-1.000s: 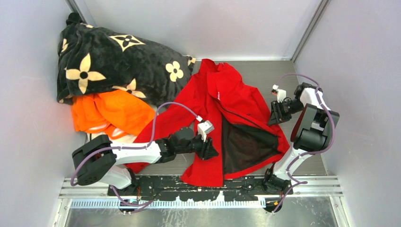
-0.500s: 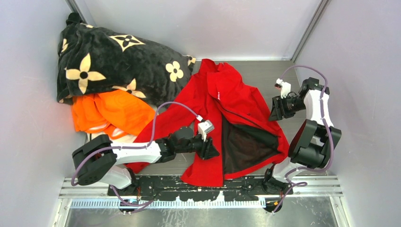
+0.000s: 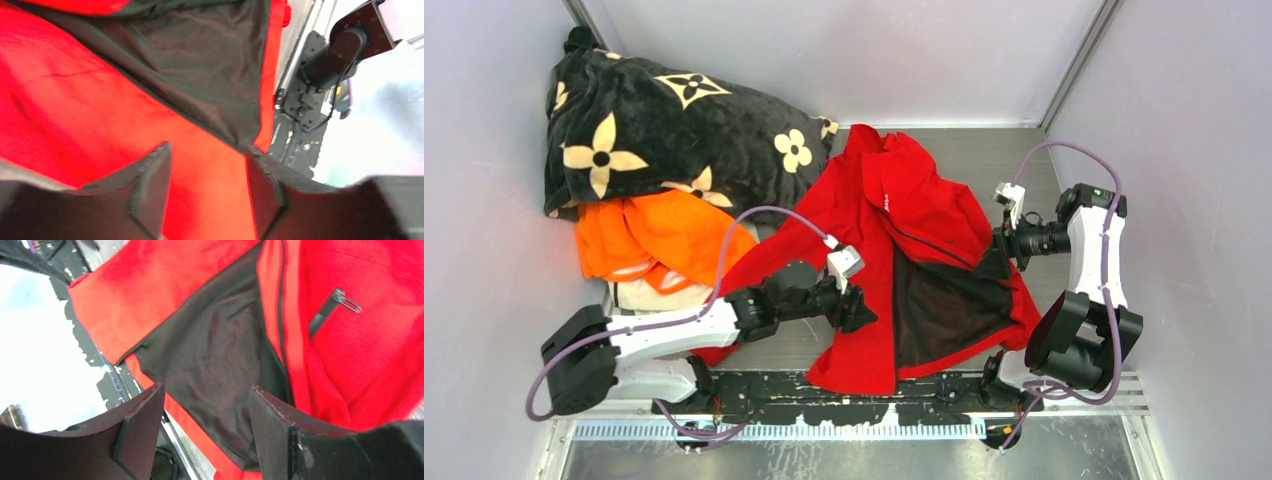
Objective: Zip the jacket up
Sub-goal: Adjust the jacket at the center of the board, then pick up the jacket from the center of the board.
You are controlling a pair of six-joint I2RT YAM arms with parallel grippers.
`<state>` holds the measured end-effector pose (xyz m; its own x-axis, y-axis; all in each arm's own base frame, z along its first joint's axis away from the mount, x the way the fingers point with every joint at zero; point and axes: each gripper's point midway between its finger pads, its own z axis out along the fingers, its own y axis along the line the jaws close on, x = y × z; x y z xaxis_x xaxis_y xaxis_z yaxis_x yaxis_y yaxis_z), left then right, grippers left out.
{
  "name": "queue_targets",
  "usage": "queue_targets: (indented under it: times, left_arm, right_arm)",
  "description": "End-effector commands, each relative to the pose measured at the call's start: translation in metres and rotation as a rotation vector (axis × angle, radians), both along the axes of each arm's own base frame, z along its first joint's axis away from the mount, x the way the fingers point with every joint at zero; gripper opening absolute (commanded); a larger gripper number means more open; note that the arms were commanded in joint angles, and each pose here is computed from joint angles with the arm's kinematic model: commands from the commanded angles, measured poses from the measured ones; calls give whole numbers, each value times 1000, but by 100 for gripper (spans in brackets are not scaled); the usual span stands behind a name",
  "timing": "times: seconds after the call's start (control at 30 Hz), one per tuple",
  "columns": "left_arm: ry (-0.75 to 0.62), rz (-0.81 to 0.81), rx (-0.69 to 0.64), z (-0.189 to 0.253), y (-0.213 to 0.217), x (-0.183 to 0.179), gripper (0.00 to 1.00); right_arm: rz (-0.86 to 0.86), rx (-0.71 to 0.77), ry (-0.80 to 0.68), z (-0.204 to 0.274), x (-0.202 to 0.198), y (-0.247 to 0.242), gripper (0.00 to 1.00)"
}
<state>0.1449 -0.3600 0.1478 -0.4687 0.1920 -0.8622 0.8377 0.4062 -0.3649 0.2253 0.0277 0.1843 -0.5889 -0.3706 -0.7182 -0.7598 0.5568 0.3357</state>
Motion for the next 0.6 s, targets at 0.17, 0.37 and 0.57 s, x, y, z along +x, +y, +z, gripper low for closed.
queue_targets:
  times: [0.17,0.37,0.57]
  left_arm:
    - [-171,104,-61,48,42,12,89]
    - [-153,-77,-81,37,32,-17,85]
    - [-143,-280,-64,20,20,-42,79]
  right_arm:
    - [112,214,-87,21,-15,35,84]
    - [16,123,-40,1,-1,33,89]
    - [-50,-1,5,-16,1,40,92]
